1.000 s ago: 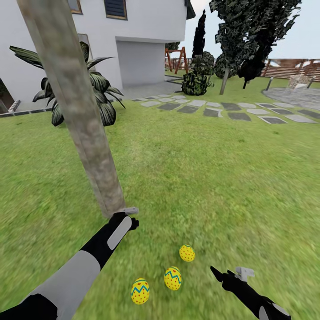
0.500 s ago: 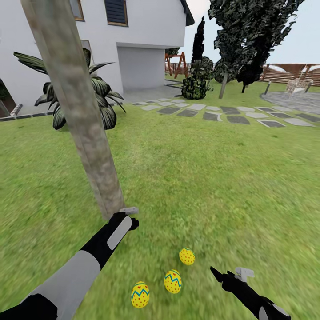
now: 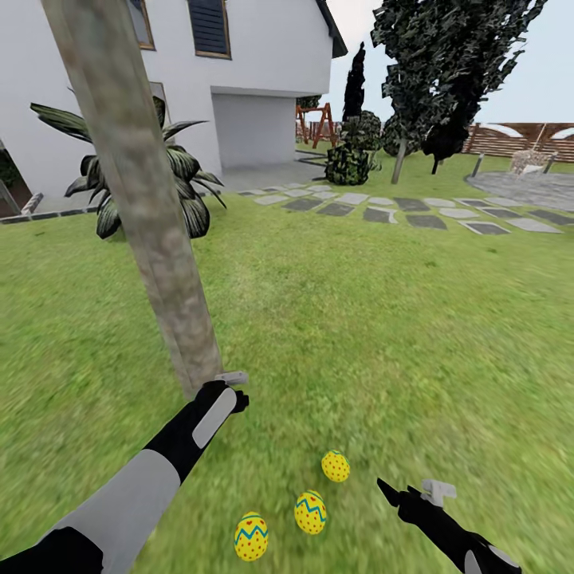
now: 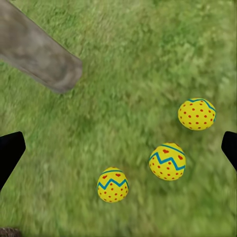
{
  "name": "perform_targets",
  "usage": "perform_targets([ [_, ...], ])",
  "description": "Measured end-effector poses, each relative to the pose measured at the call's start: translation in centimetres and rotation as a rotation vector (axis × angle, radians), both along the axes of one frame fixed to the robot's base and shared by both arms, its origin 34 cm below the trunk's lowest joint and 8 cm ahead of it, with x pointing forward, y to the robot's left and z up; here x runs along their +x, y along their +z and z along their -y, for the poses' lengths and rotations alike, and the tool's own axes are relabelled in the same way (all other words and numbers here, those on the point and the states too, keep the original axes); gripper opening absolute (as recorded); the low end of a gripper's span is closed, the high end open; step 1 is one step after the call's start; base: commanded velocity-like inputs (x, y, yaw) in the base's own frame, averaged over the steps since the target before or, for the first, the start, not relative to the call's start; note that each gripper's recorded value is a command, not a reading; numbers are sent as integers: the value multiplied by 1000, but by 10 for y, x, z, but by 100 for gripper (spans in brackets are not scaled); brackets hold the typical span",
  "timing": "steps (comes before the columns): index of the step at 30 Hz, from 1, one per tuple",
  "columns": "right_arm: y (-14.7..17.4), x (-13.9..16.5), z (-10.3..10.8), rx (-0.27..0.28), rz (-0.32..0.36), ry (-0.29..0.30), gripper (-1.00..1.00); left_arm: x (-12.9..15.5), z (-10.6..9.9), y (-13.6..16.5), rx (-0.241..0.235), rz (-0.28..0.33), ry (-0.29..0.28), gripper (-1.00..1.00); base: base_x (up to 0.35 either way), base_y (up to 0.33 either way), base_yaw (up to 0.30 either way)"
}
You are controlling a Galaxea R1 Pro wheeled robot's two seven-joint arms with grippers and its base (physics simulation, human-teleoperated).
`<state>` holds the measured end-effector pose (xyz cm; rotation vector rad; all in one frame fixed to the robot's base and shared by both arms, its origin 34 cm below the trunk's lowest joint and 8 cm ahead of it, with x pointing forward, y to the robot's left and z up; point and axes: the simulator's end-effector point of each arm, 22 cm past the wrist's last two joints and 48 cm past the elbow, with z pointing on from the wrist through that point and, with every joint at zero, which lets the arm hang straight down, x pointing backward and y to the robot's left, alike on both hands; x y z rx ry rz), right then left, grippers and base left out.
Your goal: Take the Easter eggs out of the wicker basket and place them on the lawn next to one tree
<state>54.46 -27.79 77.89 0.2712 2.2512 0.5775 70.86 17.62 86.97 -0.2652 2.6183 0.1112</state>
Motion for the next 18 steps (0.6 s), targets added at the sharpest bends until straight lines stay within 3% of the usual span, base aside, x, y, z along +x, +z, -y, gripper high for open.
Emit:
perform_targets([
  [8, 3, 2, 6, -3, 8, -10, 100, -3, -5, -3, 6, -10, 5, 100, 0, 0, 0],
  [14, 4, 2, 9, -4, 9, -18, 100, -21, -25, -32, 42, -60, 51, 100, 0, 0, 0],
  [18, 4, 2, 10, -4, 9, -19, 100, -22, -35, -37, 51, -44, 83, 100, 0, 0, 0],
])
